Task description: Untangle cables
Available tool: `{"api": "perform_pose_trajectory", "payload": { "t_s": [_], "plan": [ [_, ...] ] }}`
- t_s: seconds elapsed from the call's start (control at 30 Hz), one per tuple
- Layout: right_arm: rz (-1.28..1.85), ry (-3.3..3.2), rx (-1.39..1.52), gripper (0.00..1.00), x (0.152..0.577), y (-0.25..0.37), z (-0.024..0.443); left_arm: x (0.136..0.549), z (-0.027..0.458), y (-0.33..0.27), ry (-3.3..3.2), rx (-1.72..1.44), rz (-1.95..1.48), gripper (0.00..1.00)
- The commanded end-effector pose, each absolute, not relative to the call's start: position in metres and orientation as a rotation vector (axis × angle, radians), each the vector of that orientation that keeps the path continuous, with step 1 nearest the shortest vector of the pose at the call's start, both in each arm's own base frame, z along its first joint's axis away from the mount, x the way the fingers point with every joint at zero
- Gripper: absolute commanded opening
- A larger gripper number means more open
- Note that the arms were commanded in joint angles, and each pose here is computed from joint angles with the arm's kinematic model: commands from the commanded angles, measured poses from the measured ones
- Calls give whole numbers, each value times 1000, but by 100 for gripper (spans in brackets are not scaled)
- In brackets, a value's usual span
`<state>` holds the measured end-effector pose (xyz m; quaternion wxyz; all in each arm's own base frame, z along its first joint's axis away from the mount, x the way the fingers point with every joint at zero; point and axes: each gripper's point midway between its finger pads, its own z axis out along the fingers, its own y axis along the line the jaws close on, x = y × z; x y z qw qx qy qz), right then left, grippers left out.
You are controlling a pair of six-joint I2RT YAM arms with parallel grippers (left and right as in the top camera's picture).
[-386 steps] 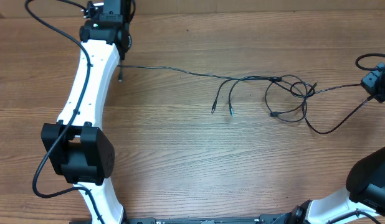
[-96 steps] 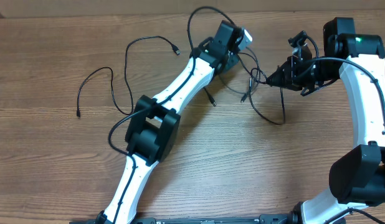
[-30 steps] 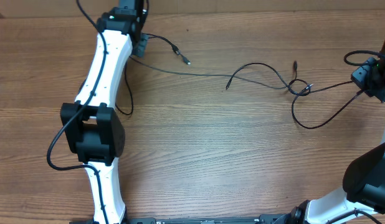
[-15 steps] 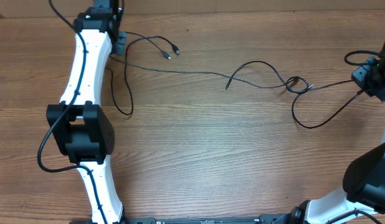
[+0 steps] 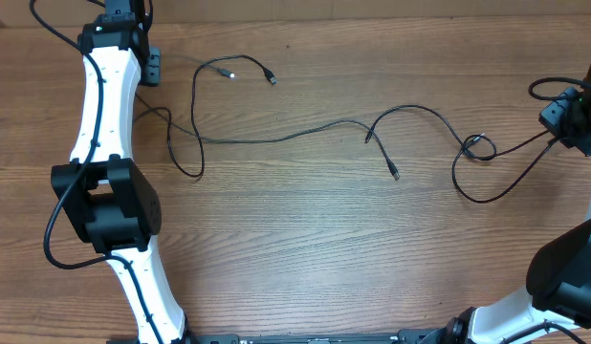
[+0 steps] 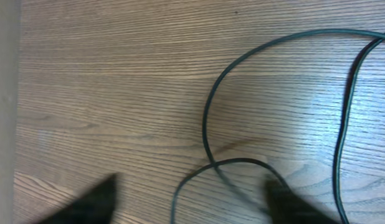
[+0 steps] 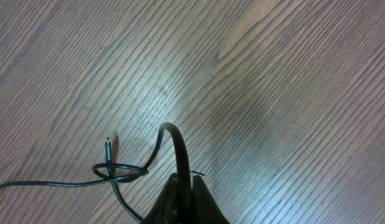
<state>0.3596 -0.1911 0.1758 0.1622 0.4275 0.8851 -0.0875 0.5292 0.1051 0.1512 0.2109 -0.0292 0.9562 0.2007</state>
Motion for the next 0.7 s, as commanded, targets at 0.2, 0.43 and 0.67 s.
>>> {"api": "perform_pose_trajectory", "payload": {
  "t_s": [0.2, 0.43, 0.67],
  "plan": [
    [-206, 2477, 1195, 4, 363, -189, 195, 536, 176, 66, 2597, -21, 533, 100],
    [-116, 2517, 1111, 4, 371, -177, 194, 540, 175, -5, 2581, 173, 468, 100],
    [-100, 2532, 1069, 4, 377, -164, 194, 534, 174, -121, 2526, 466, 246, 100]
  ]
}}
